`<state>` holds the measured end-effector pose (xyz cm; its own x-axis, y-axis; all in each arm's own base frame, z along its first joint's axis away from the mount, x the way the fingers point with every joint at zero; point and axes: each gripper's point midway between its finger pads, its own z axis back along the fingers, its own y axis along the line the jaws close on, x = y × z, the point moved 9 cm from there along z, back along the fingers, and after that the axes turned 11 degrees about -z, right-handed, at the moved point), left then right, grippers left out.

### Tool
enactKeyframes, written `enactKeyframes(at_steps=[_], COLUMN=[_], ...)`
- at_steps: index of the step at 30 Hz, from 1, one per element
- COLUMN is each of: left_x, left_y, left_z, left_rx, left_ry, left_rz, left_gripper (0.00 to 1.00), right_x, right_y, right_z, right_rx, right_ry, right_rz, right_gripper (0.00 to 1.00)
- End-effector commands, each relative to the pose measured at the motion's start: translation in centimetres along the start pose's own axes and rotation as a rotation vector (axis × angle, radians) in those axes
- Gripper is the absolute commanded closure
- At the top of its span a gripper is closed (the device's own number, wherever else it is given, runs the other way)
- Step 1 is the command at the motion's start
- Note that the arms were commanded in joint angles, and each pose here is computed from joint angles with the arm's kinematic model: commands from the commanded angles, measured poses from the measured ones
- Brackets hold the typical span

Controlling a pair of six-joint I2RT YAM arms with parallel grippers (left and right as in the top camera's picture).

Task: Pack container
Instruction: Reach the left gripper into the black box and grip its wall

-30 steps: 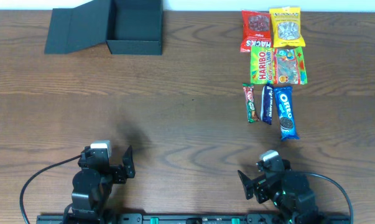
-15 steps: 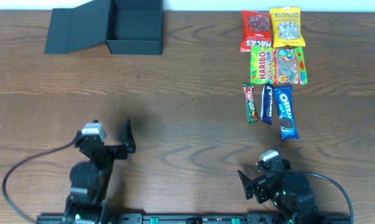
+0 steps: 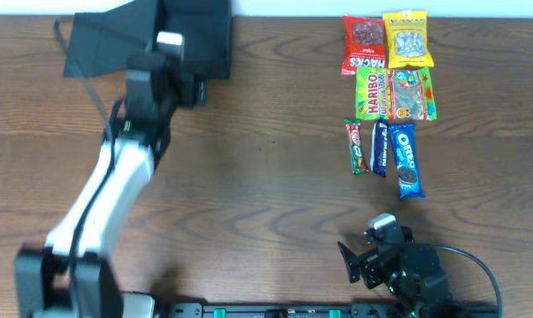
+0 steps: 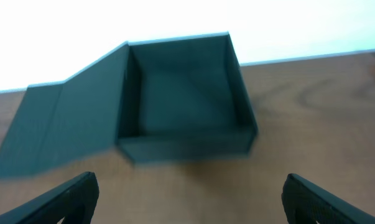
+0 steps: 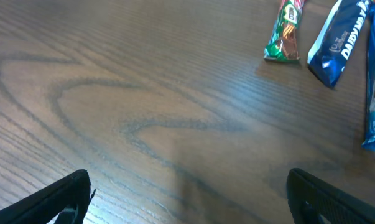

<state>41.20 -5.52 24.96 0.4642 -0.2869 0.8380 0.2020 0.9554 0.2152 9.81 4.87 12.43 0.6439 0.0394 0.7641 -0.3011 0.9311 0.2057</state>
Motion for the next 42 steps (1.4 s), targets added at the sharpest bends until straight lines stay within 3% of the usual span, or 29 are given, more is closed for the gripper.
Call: enactKeyframes(at_steps=[1, 8, 14, 27, 37, 42], left_x=[1.7, 2.4, -1.0, -5.6, -9.9, -9.7], left_y=[1.1, 1.7, 0.8, -0.5, -2.3, -2.5], left_z=[-3.7, -12.0, -15.9, -13.5, -8.5, -7.9], left_rx=[0.013, -0.028, -0.103, -0.167, -0.298, -0.32], left_ry=[0.021, 0.087, 0.202, 0.548, 0.98, 1.005], left_rz=[-0.017, 0.032, 0.177, 0.213, 0.295, 0.314], left_gripper=[0.05, 0.05, 0.05, 0.05, 0.05, 0.05], right_x=[-0.1, -0.1, -0.1, -0.1, -0.1, -0.1], right_y=[0.1, 0.1, 0.1, 0.1, 0.1, 0.1], right_z=[-0.1, -0.1, -0.1, -0.1, -0.1, -0.1], right_rx=[0.012, 0.012, 0.012, 0.012, 0.012, 0.012], right_ry=[0.002, 0.002, 0.002, 0.002, 0.002, 0.002], right_rz=[0.007, 0.007, 0.007, 0.007, 0.007, 0.007], right_gripper=[0.01, 0.01, 0.01, 0.01, 0.01, 0.0])
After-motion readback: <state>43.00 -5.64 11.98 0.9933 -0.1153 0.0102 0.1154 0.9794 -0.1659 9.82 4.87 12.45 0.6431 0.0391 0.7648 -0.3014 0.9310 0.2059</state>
